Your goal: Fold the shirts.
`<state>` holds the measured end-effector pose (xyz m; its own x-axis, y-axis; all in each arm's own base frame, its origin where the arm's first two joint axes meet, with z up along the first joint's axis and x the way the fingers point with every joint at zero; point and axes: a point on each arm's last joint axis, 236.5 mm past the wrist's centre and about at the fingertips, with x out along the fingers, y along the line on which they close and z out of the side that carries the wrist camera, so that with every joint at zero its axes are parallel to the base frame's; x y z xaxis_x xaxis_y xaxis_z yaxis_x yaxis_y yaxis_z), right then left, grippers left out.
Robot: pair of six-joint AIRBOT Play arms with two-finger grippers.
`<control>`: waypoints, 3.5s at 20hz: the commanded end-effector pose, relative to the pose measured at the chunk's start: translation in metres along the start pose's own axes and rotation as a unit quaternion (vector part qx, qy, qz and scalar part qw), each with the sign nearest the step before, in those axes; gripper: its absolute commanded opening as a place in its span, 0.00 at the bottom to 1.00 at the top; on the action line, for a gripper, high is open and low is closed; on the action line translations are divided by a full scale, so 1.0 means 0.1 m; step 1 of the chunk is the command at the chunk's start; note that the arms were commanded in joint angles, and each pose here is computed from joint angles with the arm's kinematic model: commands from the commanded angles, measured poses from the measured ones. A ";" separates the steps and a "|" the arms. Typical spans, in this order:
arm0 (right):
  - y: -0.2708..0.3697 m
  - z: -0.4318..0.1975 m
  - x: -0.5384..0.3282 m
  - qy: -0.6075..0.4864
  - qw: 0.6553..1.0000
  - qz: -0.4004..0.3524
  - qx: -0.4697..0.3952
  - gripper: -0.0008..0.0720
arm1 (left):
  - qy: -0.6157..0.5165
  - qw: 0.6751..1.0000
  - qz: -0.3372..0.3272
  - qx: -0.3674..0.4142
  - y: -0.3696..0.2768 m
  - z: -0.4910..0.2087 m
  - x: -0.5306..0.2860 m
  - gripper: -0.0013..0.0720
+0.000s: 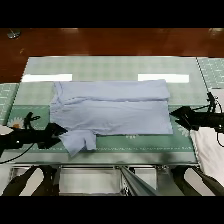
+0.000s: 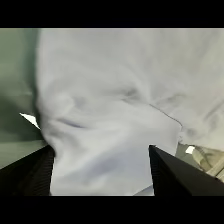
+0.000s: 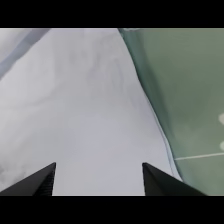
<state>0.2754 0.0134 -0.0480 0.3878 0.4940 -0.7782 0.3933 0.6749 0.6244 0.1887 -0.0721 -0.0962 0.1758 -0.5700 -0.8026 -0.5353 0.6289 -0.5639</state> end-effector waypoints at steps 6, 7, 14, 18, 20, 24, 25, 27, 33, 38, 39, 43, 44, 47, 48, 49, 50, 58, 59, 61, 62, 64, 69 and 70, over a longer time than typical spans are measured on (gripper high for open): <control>-0.88 -0.35 -0.28 0.057 0.982 -0.150 0.102 0.86 | 0.004 0.999 0.004 0.044 -0.12 -0.12 0.25 0.05; -0.89 -0.54 -0.23 0.087 0.979 -0.146 0.112 0.86 | 0.003 0.999 0.003 0.046 -0.14 -0.11 0.23 0.05; -0.71 -0.75 0.10 0.129 0.981 -0.103 0.098 0.86 | 0.005 0.998 0.002 0.056 -0.15 -0.11 0.23 0.05; -0.50 -0.54 0.41 0.135 0.985 -0.053 0.095 0.86 | 0.006 0.998 0.002 0.056 -0.15 -0.12 0.23 0.05; -0.34 -0.39 0.47 0.133 0.987 -0.035 0.081 0.84 | 0.006 0.998 0.002 0.056 -0.15 -0.12 0.23 0.05; -0.15 -0.13 0.40 0.119 0.992 -0.028 0.028 0.04 | 0.006 0.998 0.000 0.056 -0.16 -0.11 0.21 0.05; -0.09 -0.10 0.36 0.120 0.992 -0.023 0.017 0.04 | 0.003 0.998 -0.002 0.061 -0.19 -0.08 0.18 0.05; -0.01 0.06 0.24 0.113 0.993 -0.027 -0.013 0.04 | -0.034 0.997 -0.013 0.067 -0.30 0.18 0.02 0.05; 0.42 0.62 0.25 0.079 0.995 -0.007 -0.058 0.04 | -0.137 0.986 -0.036 0.093 -0.79 1.00 -0.49 0.05; 0.72 1.16 0.63 0.058 0.995 -0.009 -0.084 0.04 | -0.120 0.986 -0.032 0.112 -1.17 1.64 -0.30 0.05; 0.75 1.27 0.69 0.057 0.995 -0.008 -0.081 0.04 | -0.116 0.986 -0.032 0.115 -1.24 1.77 -0.25 0.05; 0.79 1.65 0.87 0.047 0.996 -0.006 -0.073 0.04 | -0.107 0.987 -0.040 0.111 -1.47 2.33 -0.05 0.05; 0.80 1.70 0.90 0.051 0.996 -0.005 -0.073 0.04 | -0.109 0.987 -0.042 0.114 -1.52 2.44 -0.03 0.05; 0.81 1.81 1.03 0.062 0.996 -0.003 -0.070 0.04 | -0.100 0.986 -0.049 0.125 -1.63 2.67 0.05 0.05; 0.80 1.85 1.08 0.062 0.996 -0.002 -0.063 0.04 | -0.097 0.986 -0.049 0.126 -1.64 2.71 0.08 0.05; 0.79 1.88 1.13 0.062 0.996 0.002 -0.058 0.04 | -0.095 0.986 -0.049 0.126 -1.64 2.74 0.10 0.05; 0.79 1.89 1.17 0.061 0.997 0.006 -0.053 0.04 | -0.091 0.987 -0.048 0.125 -1.62 2.74 0.13 0.07; 0.31 2.00 0.52 0.086 0.995 -0.033 -0.044 0.86 | -0.091 0.983 0.113 0.113 -0.66 2.83 -0.98 0.98; 0.22 1.95 0.54 0.095 0.994 -0.034 -0.031 0.86 | -0.114 0.981 0.129 0.094 -0.54 2.85 -1.13 0.98; 0.11 1.82 0.66 0.111 0.993 -0.035 -0.015 0.86 | -0.154 0.975 0.119 0.105 -0.59 2.77 -1.23 0.98; 0.10 1.75 0.74 0.124 0.992 -0.037 -0.013 0.86 | -0.174 0.971 0.108 0.127 -0.70 2.68 -1.22 0.98; 0.15 1.62 0.91 0.148 0.988 -0.032 -0.014 0.86 | -0.203 0.962 0.082 0.165 -0.96 2.46 -1.16 0.98; 0.60 1.29 1.32 0.193 0.980 0.005 -0.040 0.86 | -0.200 0.951 0.051 0.228 -1.46 2.01 -0.83 0.98; 0.69 1.23 1.37 0.197 0.979 0.007 -0.049 0.84 | -0.204 0.949 0.047 0.235 -1.54 2.01 -0.77 0.98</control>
<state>0.4580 0.0285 -0.0981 0.0664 0.6458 -0.7606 0.3360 0.7033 0.6265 0.4182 0.0088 0.0086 0.4588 -0.2966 -0.8376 -0.2154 0.8774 -0.4287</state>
